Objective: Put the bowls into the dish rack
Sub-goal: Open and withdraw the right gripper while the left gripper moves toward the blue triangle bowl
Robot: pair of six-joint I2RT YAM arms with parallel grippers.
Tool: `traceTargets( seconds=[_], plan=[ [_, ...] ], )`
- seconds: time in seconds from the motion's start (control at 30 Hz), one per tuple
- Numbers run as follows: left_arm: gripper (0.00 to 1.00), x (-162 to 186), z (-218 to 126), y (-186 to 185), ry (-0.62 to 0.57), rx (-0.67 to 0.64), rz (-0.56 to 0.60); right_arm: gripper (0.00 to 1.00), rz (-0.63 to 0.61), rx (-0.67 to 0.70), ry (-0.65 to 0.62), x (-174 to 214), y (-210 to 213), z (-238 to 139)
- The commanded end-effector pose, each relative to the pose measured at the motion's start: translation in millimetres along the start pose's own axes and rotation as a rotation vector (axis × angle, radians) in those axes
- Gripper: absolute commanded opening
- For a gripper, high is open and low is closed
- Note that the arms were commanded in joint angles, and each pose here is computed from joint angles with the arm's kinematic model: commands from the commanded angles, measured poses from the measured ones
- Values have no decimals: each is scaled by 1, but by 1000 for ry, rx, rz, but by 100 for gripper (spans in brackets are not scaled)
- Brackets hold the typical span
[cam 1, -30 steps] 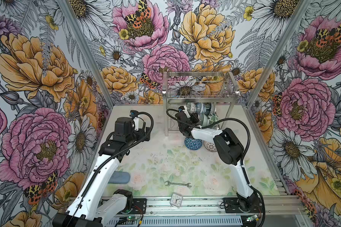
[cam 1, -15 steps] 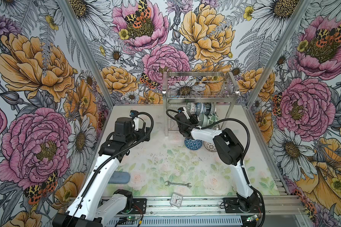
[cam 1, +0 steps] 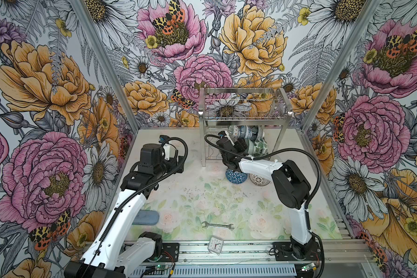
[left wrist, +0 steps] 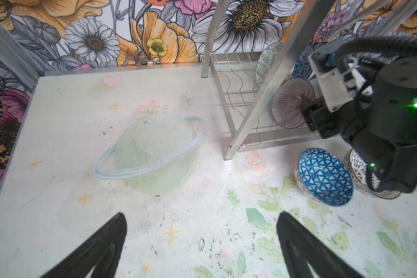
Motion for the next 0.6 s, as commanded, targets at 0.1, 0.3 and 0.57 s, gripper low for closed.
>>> traceTargets(
  seconds=[0.1,0.3,0.57],
  plan=[
    [99,-2,1,-5,-3,49,3,100,119,-109,-100,9,-29,-41],
    [99,0,9,-13,38,92,-29,100,227,-227,-168,38,-41,-73],
    [99,26,33,-52,127,119,-39,100,391,-301,-205,73,-57,-82]
  ],
)
Point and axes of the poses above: each gripper's point midway between its finger pads, its own z axis out along the fingers, its own y axis along the line the jaws close on, x = y × z, the point moved 4 cm from there along -z, back along the fingers, and after that the axes turned 14 degrees about -z, right-handed, at the moved point
